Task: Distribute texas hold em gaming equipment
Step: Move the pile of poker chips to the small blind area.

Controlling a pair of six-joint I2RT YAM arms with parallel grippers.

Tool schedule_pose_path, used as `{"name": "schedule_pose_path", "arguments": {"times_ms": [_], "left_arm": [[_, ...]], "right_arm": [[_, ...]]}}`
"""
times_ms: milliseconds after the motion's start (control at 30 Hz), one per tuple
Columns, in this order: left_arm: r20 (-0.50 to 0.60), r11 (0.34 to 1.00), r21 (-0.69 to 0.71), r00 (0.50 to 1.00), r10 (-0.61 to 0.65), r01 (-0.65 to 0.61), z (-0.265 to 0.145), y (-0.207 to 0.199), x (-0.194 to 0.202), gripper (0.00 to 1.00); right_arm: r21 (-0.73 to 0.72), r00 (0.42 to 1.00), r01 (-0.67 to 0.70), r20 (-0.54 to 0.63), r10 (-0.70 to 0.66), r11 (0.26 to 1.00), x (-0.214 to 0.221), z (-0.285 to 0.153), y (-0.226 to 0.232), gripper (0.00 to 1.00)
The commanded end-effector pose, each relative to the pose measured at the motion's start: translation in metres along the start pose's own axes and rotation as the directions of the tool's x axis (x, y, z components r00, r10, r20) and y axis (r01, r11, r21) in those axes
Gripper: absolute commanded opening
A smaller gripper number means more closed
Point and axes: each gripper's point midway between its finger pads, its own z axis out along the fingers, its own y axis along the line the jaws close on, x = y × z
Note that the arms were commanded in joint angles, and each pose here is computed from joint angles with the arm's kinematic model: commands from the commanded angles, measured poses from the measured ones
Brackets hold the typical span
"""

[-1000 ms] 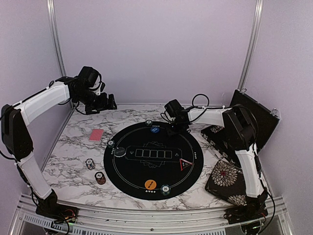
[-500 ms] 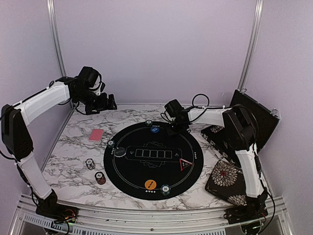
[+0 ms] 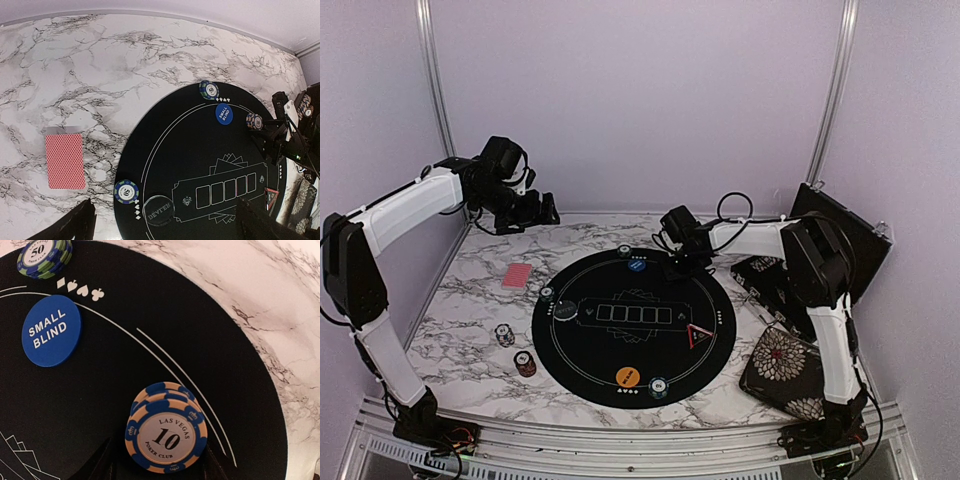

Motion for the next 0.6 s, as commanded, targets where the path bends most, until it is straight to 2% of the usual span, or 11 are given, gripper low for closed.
{"name": "schedule_pose_path", "arguments": {"times_ms": [0,567], "left_arm": [[0.000,1.000,0.011,1.000,0.008,-0.008,0.002,0.000,0.000,0.99],[0.001,1.000,0.013,1.000,0.004,-0.004,0.003,0.000,-0.001,0.99]], "right_arm": [[-0.010,1.000,-0.017,-0.020,0.017,1.000,0.005,-0.004,-0.001,0.51],[0.010,0.999,-0.033,-0.035,0.033,0.999,0.012,0.008,-0.016,0.37]]}}
